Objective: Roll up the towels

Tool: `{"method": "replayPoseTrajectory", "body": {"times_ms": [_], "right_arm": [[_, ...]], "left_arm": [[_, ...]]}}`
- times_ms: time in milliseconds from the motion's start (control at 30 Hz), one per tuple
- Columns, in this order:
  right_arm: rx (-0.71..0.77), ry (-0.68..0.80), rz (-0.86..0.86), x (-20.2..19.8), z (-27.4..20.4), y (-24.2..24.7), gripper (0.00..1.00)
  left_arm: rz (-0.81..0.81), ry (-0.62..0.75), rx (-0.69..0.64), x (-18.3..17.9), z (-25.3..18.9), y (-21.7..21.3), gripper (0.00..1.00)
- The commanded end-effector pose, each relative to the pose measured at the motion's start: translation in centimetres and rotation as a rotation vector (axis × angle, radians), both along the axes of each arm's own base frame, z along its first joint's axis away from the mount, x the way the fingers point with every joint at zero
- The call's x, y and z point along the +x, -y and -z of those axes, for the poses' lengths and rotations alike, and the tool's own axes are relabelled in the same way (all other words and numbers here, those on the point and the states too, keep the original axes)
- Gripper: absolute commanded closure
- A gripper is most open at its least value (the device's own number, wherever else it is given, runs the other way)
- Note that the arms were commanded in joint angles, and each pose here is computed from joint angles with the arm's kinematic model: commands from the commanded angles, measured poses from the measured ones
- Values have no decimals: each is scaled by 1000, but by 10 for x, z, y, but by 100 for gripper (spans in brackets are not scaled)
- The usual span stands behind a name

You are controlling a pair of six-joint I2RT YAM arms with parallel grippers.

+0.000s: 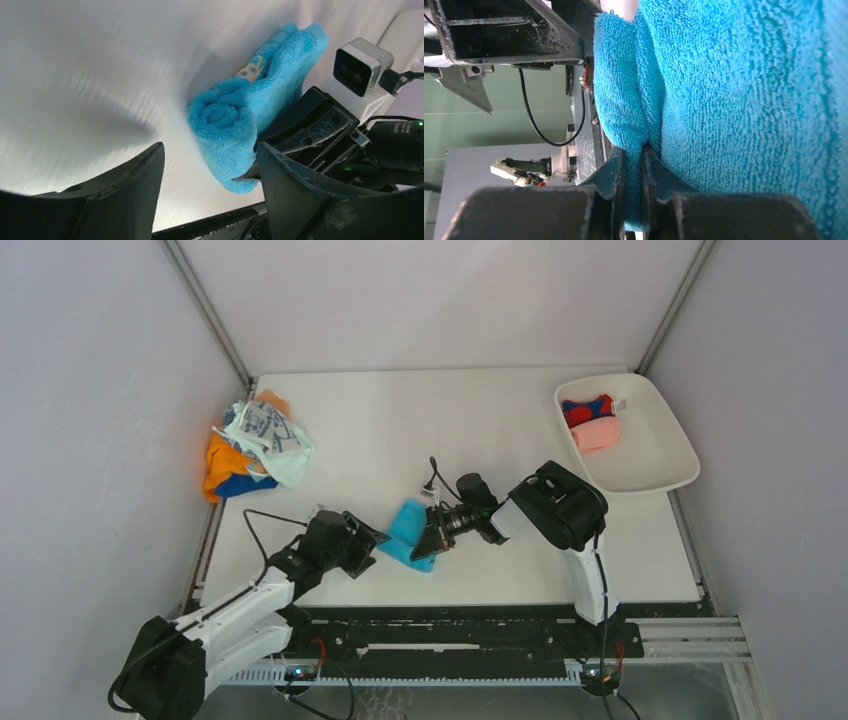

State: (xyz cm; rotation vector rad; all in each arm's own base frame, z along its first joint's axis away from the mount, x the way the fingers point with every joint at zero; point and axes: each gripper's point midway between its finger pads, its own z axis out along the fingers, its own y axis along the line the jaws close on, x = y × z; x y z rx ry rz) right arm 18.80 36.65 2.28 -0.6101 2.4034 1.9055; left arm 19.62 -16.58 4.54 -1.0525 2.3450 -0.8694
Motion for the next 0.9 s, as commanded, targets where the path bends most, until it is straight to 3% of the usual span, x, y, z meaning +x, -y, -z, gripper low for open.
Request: {"method": "replayPoseTrajectory", "body": {"times_ms": [0, 233, 433, 600, 867], "right_arm": [[-90, -73, 29, 1, 24, 7, 100], [-129, -81, 44, 3, 33, 8, 100], [-170, 29, 58, 7, 24, 9, 98], [-206, 199, 47, 5, 1, 8, 84], [-362, 666, 56, 5, -36, 14, 55]], "left_arm": [[6, 43, -39, 15, -9, 13, 28], [-19, -38, 25, 14, 14, 9, 35], [-9, -53, 71, 14, 22, 7, 52], [20, -67, 120, 13, 21, 6, 65], [59, -94, 188, 6, 12, -2, 68]]}}
